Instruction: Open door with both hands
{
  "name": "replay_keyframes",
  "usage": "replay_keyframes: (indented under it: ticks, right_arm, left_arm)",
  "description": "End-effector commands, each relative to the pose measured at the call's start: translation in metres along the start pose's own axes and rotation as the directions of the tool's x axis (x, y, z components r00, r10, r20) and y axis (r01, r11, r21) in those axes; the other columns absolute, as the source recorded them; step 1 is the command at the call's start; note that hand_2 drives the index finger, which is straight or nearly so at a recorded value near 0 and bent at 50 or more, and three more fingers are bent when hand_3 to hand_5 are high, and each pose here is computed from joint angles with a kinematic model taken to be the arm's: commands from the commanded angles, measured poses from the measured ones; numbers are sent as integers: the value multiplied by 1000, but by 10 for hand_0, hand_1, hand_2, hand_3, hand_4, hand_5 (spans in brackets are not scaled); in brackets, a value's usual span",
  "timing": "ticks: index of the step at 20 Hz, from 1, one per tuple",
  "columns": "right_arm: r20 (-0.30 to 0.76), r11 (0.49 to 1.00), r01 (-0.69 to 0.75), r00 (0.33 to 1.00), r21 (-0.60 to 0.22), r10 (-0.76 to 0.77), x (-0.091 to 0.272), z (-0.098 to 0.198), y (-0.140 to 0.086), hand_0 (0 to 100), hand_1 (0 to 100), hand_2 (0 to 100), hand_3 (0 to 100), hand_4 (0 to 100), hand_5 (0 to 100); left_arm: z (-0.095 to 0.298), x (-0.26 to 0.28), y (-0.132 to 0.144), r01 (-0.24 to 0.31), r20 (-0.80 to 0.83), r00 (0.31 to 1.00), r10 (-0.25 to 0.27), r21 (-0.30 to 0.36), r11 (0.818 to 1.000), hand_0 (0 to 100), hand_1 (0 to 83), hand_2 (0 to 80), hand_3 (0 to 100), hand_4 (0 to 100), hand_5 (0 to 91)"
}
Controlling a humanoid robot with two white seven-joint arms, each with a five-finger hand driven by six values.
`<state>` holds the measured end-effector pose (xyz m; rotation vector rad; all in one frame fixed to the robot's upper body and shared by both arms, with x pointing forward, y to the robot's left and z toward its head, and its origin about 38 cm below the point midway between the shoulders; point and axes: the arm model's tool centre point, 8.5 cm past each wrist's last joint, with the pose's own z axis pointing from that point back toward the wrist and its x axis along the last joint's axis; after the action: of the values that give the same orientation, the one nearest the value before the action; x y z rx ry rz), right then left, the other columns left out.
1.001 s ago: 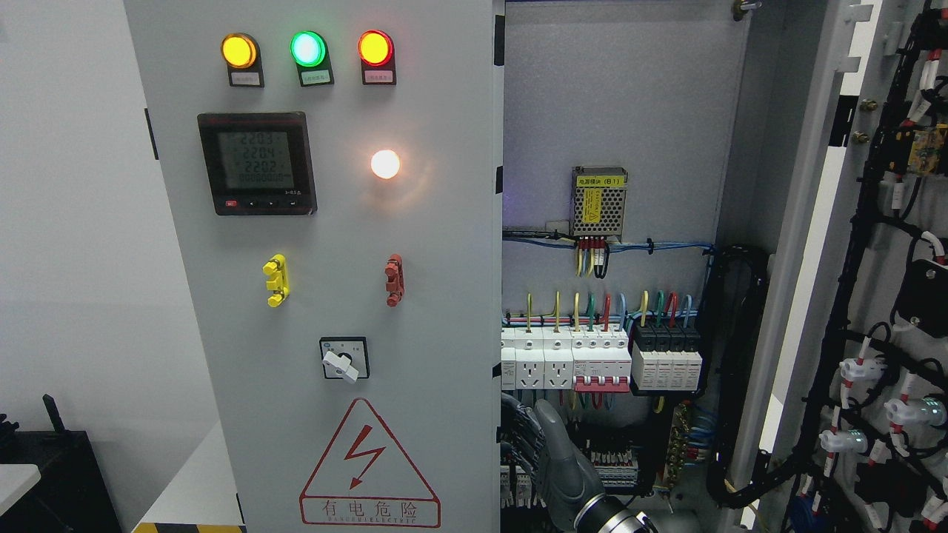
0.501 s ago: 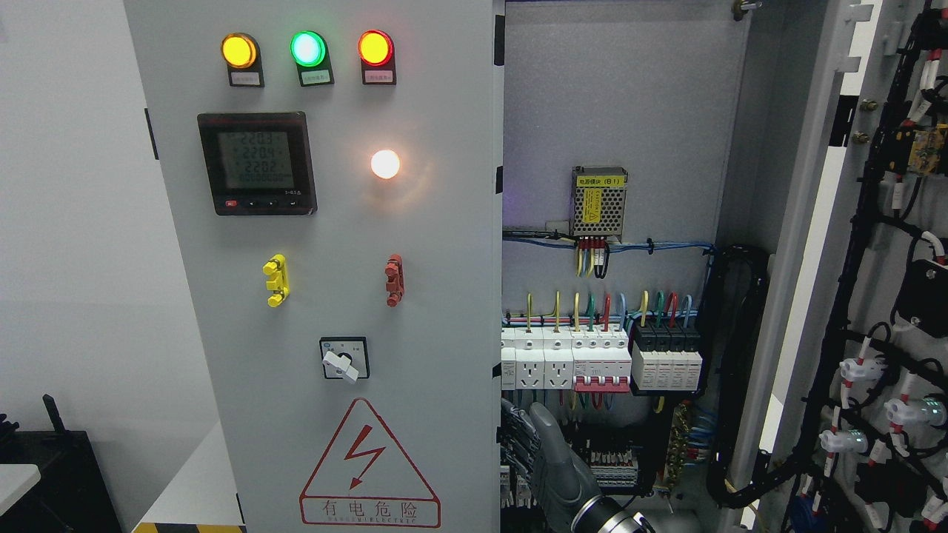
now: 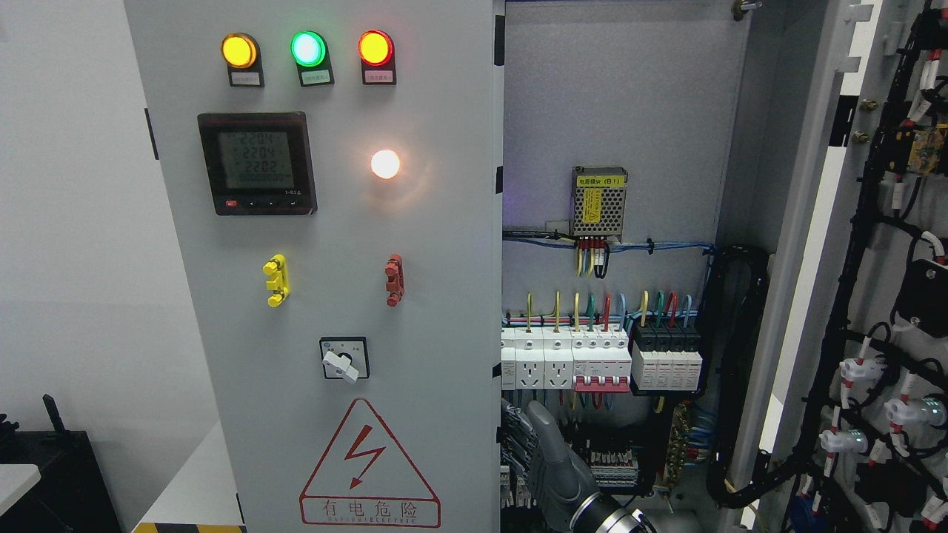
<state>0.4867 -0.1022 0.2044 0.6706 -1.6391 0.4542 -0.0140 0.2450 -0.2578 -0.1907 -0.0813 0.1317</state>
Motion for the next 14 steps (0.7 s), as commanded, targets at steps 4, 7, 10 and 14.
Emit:
replay_keyframes:
  ticks: [4, 7, 10, 14]
  right_arm:
    - [9, 999, 38, 999, 18, -39, 1, -1, 4, 0, 0, 0, 0, 0, 0]
    - [2, 998, 55, 998, 19, -55, 1, -1, 4, 0, 0, 0, 0, 0, 0]
    - [2, 998, 59, 998, 31, -60, 1, -1, 5, 0, 0, 0, 0, 0, 0]
    - [2, 997, 59, 998, 47, -59, 1, -1, 6, 0, 0, 0, 0, 0, 0]
  left_arm:
    - [-2, -22, -18, -15, -33, 999, 14, -28, 999, 0, 0, 0, 0, 42, 0]
    - [-2, -22, -18, -15, -33, 999, 14, -28, 999, 0, 0, 0, 0, 42, 0]
    - [-2, -22, -18, -15, -33, 999, 14, -28, 999, 0, 0, 0, 0, 41, 0]
    - [-2, -22, -18, -15, -33, 999, 14, -28, 999, 0, 0, 0, 0, 41, 0]
